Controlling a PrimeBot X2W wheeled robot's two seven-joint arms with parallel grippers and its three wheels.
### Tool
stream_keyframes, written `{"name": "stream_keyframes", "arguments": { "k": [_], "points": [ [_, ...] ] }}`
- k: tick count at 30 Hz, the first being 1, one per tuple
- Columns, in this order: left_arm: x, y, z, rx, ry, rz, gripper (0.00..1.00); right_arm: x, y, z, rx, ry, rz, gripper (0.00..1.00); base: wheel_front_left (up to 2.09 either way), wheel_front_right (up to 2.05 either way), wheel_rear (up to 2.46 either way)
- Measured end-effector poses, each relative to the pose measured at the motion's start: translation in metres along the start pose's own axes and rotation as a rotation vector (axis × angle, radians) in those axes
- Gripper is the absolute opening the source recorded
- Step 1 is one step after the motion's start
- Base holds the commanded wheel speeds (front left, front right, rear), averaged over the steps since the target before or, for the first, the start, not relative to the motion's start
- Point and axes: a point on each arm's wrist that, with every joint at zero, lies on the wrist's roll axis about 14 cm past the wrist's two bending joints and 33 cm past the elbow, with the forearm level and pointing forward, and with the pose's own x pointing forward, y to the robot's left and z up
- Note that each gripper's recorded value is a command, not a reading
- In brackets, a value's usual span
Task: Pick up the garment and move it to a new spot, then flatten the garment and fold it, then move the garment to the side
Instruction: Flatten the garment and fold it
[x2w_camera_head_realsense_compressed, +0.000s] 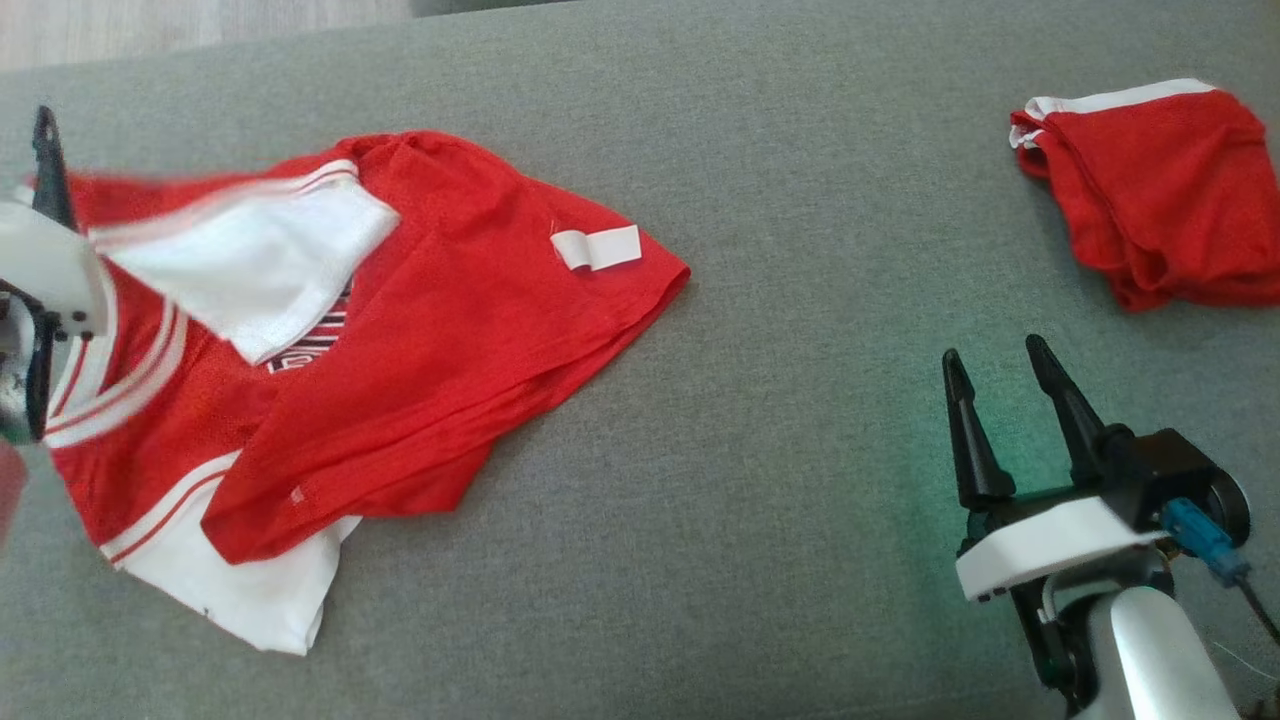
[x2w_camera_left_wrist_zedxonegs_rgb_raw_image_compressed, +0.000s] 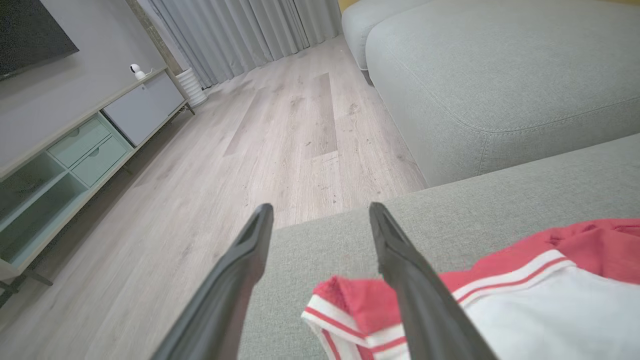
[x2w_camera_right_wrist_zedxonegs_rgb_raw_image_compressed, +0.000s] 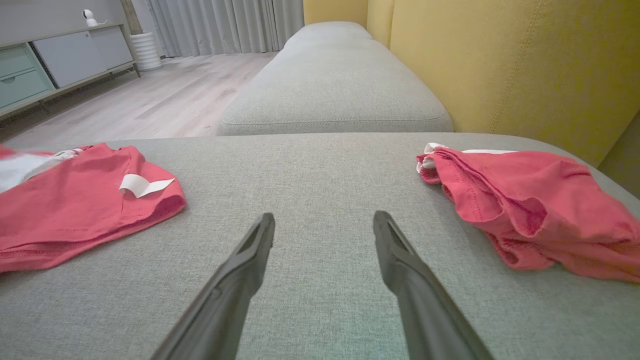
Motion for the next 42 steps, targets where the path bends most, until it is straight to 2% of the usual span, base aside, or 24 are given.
{"name": "stream_keyframes", "arguments": {
  "k": [3, 7, 12, 17, 24, 30, 34, 42],
  "points": [
    [-0.003, 0.0, -0.007, -0.025, 0.012, -0.009, 1.0, 0.002, 0.001, 0.001, 0.0, -0.004, 0.004, 1.0, 0.0, 0.0, 0.0],
    [-0.012, -0.006, 0.007, -0.053, -0.05, -0.034, 1.0, 0.002, 0.005, 0.007, -0.001, -0.021, 0.017, 1.0, 0.0, 0.0, 0.0],
    [-0.035, -0.026, 0.031, -0.137, -0.161, -0.094, 1.0, 0.002, 0.013, 0.019, -0.004, -0.056, 0.039, 1.0, 0.0, 0.0, 0.0],
    [-0.072, -0.045, 0.035, -0.251, -0.239, -0.134, 1.0, -0.002, 0.022, 0.028, -0.008, -0.078, 0.064, 1.0, 0.0, 0.0, 0.0],
    [-0.124, -0.073, 0.022, -0.341, -0.283, -0.158, 1.0, -0.009, 0.034, 0.026, -0.012, -0.071, 0.099, 1.0, 0.0, 0.0, 0.0],
    [-0.164, -0.109, -0.013, -0.421, -0.211, -0.178, 1.0, -0.007, 0.047, 0.026, -0.016, -0.065, 0.136, 1.0, 0.0, 0.0, 0.0],
    [-0.179, -0.118, -0.027, -0.477, -0.176, -0.153, 1.0, -0.002, 0.063, 0.018, -0.035, -0.028, 0.185, 1.0, 0.0, 0.0, 0.0],
    [-0.19, -0.104, -0.034, -0.533, -0.181, -0.049, 1.0, 0.041, 0.121, 0.023, -0.127, 0.011, 0.35, 1.0, 0.0, 0.0, 0.0]
  ]
}}
